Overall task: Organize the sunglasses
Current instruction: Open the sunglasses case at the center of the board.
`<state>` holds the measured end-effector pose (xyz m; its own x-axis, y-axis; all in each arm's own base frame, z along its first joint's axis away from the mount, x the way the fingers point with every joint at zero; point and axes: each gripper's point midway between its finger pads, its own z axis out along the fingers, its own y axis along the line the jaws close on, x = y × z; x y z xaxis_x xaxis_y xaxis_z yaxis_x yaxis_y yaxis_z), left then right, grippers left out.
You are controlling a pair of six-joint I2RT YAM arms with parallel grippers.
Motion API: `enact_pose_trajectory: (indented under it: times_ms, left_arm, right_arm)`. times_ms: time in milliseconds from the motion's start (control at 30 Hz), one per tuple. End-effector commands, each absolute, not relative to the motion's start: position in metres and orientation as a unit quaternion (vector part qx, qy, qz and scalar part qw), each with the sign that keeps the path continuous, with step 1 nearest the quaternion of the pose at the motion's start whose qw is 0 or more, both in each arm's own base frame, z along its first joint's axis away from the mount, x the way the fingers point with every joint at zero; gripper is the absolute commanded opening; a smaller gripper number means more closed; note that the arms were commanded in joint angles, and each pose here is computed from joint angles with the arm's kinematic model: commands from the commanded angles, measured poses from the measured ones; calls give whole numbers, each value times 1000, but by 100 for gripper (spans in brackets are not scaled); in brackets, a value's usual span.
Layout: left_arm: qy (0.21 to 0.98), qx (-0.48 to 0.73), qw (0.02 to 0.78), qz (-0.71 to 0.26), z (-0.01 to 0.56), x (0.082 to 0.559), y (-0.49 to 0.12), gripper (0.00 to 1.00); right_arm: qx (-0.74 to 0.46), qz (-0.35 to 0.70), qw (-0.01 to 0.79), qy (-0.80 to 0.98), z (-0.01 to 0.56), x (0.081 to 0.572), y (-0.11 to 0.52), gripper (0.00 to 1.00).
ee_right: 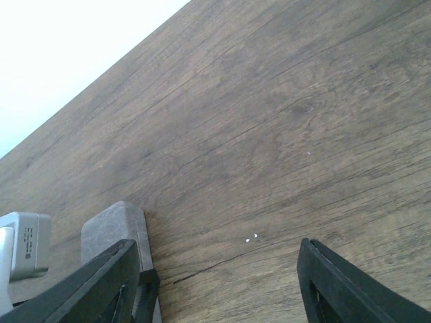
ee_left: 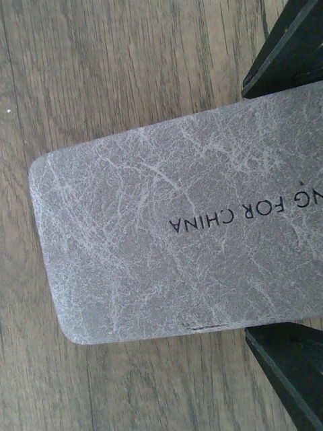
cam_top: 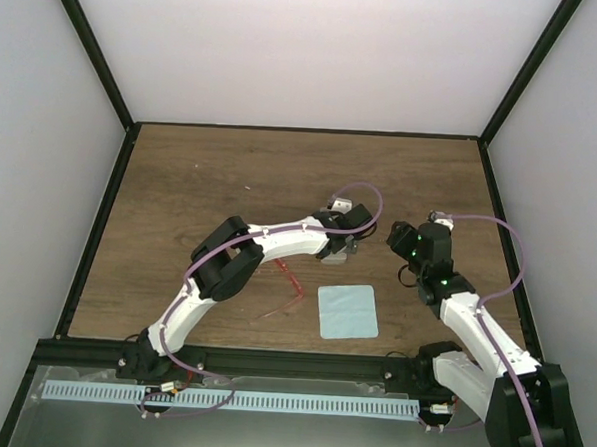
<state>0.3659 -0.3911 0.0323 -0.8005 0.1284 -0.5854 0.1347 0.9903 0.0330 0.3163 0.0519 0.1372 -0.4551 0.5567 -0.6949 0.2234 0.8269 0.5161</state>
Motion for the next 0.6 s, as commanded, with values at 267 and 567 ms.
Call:
enact_pose_trajectory:
  times_ms: [267, 567]
  left_arm:
    - [946, 39, 323, 6, 34, 374, -382, 72]
    - [942, 59, 328, -44, 63, 367, -383, 68]
  right_arm:
    - [251, 168, 467, 831, 136, 319, 46, 66]
    - [231, 188, 450, 842, 128, 322, 58, 66]
